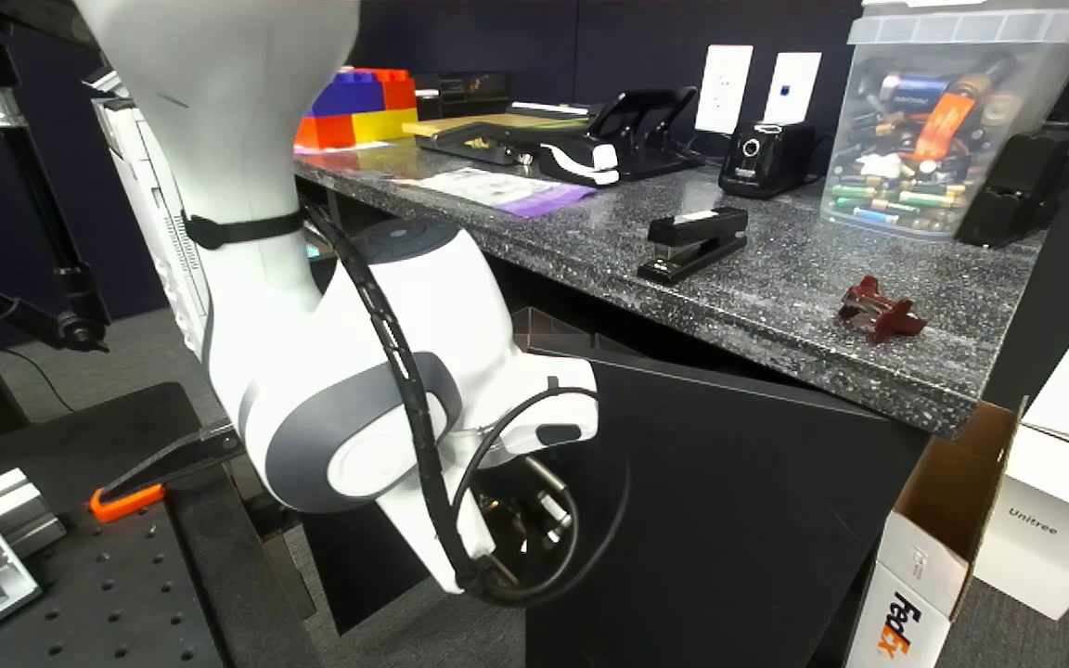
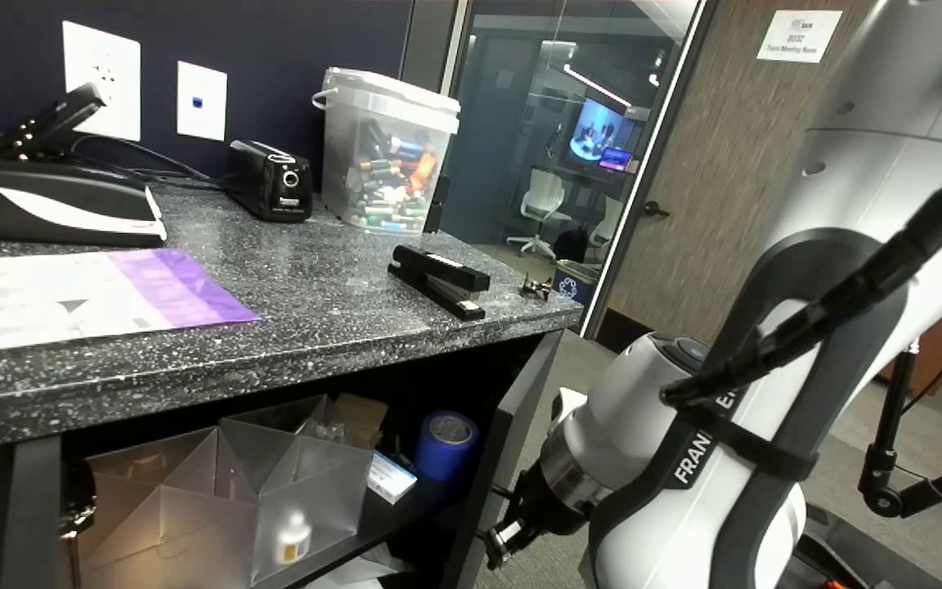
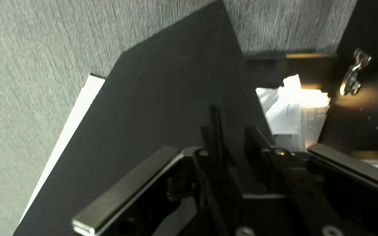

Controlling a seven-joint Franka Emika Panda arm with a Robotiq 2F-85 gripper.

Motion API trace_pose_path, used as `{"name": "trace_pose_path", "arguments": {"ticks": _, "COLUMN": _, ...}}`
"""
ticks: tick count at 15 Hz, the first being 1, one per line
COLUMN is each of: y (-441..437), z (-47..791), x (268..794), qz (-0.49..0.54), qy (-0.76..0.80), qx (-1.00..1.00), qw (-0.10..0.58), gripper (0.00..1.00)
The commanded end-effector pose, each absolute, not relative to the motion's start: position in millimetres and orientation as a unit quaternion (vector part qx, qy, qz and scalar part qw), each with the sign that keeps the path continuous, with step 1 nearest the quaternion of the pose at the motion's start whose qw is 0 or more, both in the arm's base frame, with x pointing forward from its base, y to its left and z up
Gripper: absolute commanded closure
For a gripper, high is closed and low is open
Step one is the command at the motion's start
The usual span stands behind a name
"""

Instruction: Open the right cabinet door

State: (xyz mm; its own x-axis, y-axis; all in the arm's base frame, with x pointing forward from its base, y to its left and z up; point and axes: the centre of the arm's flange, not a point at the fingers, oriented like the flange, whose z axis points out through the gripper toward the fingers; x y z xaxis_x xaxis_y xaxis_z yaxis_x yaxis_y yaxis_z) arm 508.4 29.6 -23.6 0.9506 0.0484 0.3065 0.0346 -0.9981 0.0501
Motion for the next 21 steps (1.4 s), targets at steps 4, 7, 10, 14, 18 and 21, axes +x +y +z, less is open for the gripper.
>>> {"name": "trace_pose_path", "arguments": {"ticks": 4, "y": 86, "z": 12, "x": 433, "qz": -0.011, "qy": 0.053, "qx": 0.998, "qw": -0.026, "gripper": 0.12}}
{"name": "trace_pose_path", "arguments": {"ticks": 7, "y": 97, "z": 29, "x": 435, "qz": -0.041, "qy": 0.060, "qx": 0.997, "qw": -0.027, "gripper": 0.00}}
{"name": "trace_pose_path", "arguments": {"ticks": 10, "y": 99, "z": 53, "x": 444, "qz": -0.024, "qy": 0.052, "qx": 0.998, "qw": -0.030, "gripper": 0.00}}
{"name": "trace_pose_path", "arguments": {"ticks": 14, "y": 94, "z": 100, "x": 456, "qz": -0.005, "qy": 0.029, "qx": 0.998, "qw": -0.048, "gripper": 0.00}}
{"name": "trace_pose_path", "arguments": {"ticks": 18, "y": 95, "z": 88, "x": 462, "qz": 0.004, "qy": 0.036, "qx": 0.999, "qw": -0.040, "gripper": 0.00}}
{"name": "trace_pose_path", "arguments": {"ticks": 21, "y": 94, "z": 88, "x": 459, "qz": 0.001, "qy": 0.035, "qx": 0.999, "qw": -0.039, "gripper": 0.00}}
